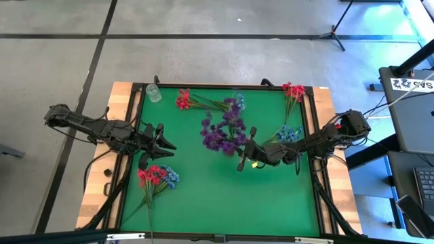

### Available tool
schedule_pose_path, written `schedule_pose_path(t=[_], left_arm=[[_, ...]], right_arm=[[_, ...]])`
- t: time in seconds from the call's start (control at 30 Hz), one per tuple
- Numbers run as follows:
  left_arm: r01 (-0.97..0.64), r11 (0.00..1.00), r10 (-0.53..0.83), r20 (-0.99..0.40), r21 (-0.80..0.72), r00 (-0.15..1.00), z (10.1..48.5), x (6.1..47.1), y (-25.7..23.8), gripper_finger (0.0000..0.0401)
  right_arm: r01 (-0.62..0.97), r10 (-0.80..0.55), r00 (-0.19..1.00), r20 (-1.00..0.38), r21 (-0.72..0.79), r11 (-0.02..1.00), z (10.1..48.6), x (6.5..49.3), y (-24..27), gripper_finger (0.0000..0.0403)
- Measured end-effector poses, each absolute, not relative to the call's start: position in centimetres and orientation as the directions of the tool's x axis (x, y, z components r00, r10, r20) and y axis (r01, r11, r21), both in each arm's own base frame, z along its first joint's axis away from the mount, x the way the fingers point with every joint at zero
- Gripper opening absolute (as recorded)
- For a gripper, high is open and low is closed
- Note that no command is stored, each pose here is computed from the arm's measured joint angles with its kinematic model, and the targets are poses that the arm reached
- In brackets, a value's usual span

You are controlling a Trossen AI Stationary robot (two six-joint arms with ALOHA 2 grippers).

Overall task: Sort flowers into vase by color
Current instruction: Put the violet flowers into the red vase

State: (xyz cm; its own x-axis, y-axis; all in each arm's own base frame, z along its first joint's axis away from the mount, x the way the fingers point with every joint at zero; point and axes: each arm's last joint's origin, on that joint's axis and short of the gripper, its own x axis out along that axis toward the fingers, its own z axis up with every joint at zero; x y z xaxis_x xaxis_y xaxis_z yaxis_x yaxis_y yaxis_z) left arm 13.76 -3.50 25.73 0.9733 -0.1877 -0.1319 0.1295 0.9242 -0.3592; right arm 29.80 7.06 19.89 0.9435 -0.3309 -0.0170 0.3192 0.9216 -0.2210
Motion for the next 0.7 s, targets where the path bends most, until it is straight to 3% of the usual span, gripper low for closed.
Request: schedule_pose_path(t=[0.7], left_arm=[[0.124, 0.924, -0.187, -0.145, -0.362, 0.972, 25.6, 13.7, -3.5, 0.0124]], right_arm=[[0.333, -0.334, 0.942, 0.024, -0.187, 0.924, 21.4, 30.7, 7.3, 0.0136]])
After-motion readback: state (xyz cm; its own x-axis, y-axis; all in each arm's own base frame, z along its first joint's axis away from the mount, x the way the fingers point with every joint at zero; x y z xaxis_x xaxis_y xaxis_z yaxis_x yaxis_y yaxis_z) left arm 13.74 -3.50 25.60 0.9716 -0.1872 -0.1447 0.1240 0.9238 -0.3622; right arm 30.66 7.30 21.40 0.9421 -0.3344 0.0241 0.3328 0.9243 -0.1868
